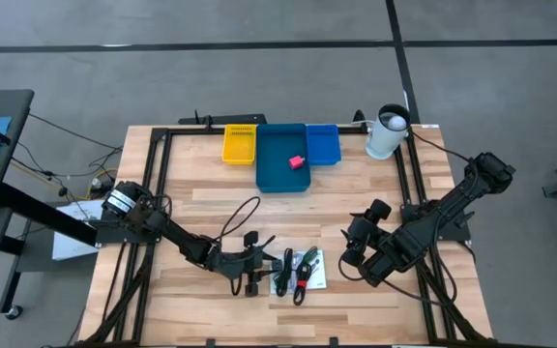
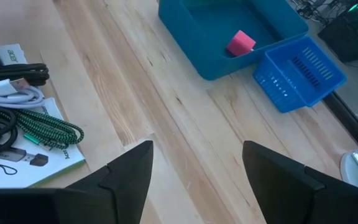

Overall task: Pick and place items into bin
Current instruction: Put the black charger adapter into the dark blue bin

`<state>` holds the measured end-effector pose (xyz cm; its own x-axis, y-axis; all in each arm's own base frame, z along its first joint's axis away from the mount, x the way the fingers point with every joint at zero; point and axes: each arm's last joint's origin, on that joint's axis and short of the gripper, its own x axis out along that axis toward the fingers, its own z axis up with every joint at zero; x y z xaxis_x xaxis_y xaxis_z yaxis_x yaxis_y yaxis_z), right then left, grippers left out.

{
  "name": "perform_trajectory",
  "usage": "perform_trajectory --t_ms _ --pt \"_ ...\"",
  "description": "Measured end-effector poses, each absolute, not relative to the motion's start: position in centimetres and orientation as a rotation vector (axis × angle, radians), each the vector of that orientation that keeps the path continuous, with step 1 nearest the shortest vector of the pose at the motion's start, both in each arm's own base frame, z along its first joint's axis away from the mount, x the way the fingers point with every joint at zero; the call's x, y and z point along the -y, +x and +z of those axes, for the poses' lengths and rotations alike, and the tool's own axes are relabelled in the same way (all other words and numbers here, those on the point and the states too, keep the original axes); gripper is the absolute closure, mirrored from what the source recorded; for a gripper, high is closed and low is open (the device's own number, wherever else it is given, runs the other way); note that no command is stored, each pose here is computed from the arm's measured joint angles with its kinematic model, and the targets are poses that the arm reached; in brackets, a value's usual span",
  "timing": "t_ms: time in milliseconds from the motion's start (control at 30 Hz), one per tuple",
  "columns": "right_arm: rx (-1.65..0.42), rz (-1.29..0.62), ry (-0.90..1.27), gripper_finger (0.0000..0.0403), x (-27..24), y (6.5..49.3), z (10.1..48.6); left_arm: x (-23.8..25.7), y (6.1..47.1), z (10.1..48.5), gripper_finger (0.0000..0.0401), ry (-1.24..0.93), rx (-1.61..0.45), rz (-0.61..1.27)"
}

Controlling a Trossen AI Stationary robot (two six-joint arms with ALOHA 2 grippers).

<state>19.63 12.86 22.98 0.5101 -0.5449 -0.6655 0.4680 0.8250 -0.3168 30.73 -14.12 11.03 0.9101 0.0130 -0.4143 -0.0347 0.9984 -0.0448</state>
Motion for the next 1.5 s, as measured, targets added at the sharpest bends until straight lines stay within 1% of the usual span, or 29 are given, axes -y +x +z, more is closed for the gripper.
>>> perform_trajectory --t_ms 400,600,800,967,1133,1300,1400,1500 --pt "-0.838 -0.624 -0.095 0.0159 -12.6 19.8 23.0 14.0 30.7 11.3 0.0259 -0.024 -0.424 0.036" --pt "-0.838 -0.624 -0.095 0.0159 -12.6 19.8 23.0 13.6 30.2 13.1 0.0259 0.036 -0.426 0.073" --pt "-0.835 -0.626 -0.097 0.0159 -12.6 19.8 23.0 12.6 29.5 15.5 0.0259 0.105 -0.431 0.149" --pt "-0.844 -0.619 -0.123 0.0159 -12.5 19.9 23.0 11.1 29.1 17.7 0.0259 0.176 -0.396 0.268" --pt "-0.849 -0.631 -0.139 0.0159 -12.0 20.2 23.0 8.4 29.1 19.7 0.0259 0.261 -0.365 0.427" --pt "-0.840 -0.642 -0.154 0.0159 -11.8 20.3 23.0 4.1 29.5 21.4 0.0259 0.309 -0.354 0.515" --pt "-0.788 -0.661 -0.164 0.0159 -11.8 20.5 23.2 0.9 29.9 21.9 0.0258 0.298 -0.347 0.550" --pt "-0.718 -0.679 -0.160 0.0159 -11.9 20.8 23.3 -2.6 30.0 22.2 0.0258 0.243 -0.323 0.590"
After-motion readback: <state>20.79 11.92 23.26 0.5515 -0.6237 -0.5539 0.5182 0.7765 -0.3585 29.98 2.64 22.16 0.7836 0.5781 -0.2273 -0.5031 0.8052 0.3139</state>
